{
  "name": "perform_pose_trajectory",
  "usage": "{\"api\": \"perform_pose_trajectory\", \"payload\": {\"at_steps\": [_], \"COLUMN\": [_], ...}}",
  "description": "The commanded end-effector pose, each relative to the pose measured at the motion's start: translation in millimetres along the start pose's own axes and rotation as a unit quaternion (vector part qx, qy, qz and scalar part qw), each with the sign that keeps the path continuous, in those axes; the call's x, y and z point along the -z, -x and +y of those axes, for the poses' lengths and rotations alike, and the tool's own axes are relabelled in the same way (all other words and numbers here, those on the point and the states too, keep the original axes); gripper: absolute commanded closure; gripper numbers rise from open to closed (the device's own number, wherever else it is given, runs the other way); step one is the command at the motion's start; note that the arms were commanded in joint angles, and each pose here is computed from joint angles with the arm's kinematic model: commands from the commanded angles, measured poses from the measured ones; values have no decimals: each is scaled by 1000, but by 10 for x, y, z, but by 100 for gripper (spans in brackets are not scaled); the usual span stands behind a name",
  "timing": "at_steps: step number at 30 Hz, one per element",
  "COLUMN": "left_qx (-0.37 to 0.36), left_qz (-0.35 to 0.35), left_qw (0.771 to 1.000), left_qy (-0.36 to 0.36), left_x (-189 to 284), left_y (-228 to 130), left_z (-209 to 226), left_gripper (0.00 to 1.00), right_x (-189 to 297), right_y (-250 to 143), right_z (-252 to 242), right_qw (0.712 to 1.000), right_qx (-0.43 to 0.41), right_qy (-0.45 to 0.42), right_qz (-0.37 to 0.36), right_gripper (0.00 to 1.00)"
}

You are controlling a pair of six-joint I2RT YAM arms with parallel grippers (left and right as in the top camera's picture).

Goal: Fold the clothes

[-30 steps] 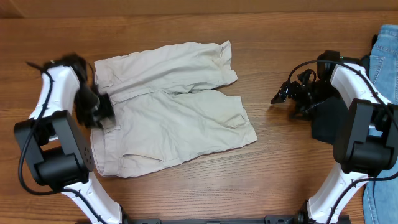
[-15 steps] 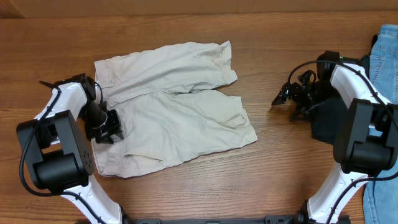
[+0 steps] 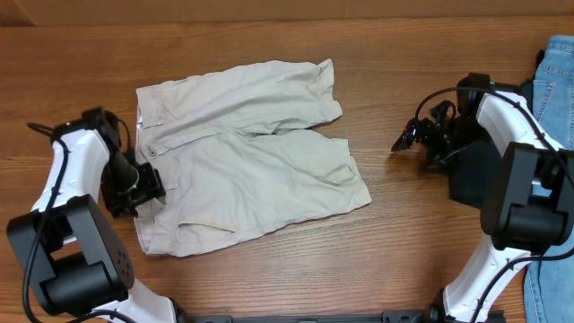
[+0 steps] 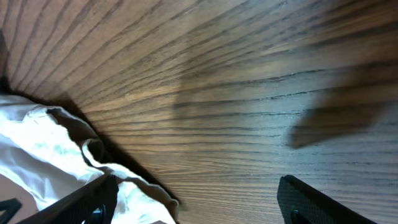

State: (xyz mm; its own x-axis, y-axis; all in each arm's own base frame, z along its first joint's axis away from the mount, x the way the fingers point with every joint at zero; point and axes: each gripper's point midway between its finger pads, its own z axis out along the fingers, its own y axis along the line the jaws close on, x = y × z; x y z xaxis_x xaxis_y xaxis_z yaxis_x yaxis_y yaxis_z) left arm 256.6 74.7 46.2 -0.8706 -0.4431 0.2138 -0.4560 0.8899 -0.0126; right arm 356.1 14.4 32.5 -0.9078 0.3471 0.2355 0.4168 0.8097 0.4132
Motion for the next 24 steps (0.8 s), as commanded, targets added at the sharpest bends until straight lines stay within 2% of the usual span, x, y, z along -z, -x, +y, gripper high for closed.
{"api": "perform_pose_trajectory", "payload": {"at_steps": [1, 3, 5, 6, 7, 9, 13, 19, 21, 24], "left_qx": [-22, -21, -20, -20, -20, -20, -21, -26, -24, 9], "left_qz": [31, 37, 43, 43, 42, 38, 12, -72, -87, -95], "left_qw": [998, 997, 997, 997, 997, 997, 998, 996, 996, 994], "left_qy": [-57, -61, -59, -60, -61, -62, -65, -50, -30, 46], "left_x": [-250, -342, -402, -404, -402, -364, -114, 601, 692, 769], "left_y": [-204, -257, -303, -304, -299, -278, -199, -179, -223, -308], "left_z": [-162, -164, -152, -152, -155, -161, -184, -132, -53, 231], "left_gripper": [37, 37, 48, 58, 77, 96, 96, 94, 93, 89], "right_x": [78, 78, 78, 78, 78, 78, 78, 78, 78, 78], "right_y": [-5, -5, -5, -5, -5, -5, -5, 2, 13, 17], "right_z": [26, 27, 26, 26, 27, 27, 26, 26, 24, 25], "right_qw": [1000, 1000, 1000, 1000, 1000, 1000, 1000, 1000, 1000, 1000], "right_qx": [6, 6, 6, 6, 6, 6, 6, 7, 7, 8], "right_qy": [-1, 0, -1, -1, 0, 0, -1, -1, -1, -1], "right_qz": [-12, -12, -12, -12, -12, -12, -12, -13, -16, -16], "right_gripper": [14, 14, 14, 14, 14, 14, 14, 13, 13, 13]}}
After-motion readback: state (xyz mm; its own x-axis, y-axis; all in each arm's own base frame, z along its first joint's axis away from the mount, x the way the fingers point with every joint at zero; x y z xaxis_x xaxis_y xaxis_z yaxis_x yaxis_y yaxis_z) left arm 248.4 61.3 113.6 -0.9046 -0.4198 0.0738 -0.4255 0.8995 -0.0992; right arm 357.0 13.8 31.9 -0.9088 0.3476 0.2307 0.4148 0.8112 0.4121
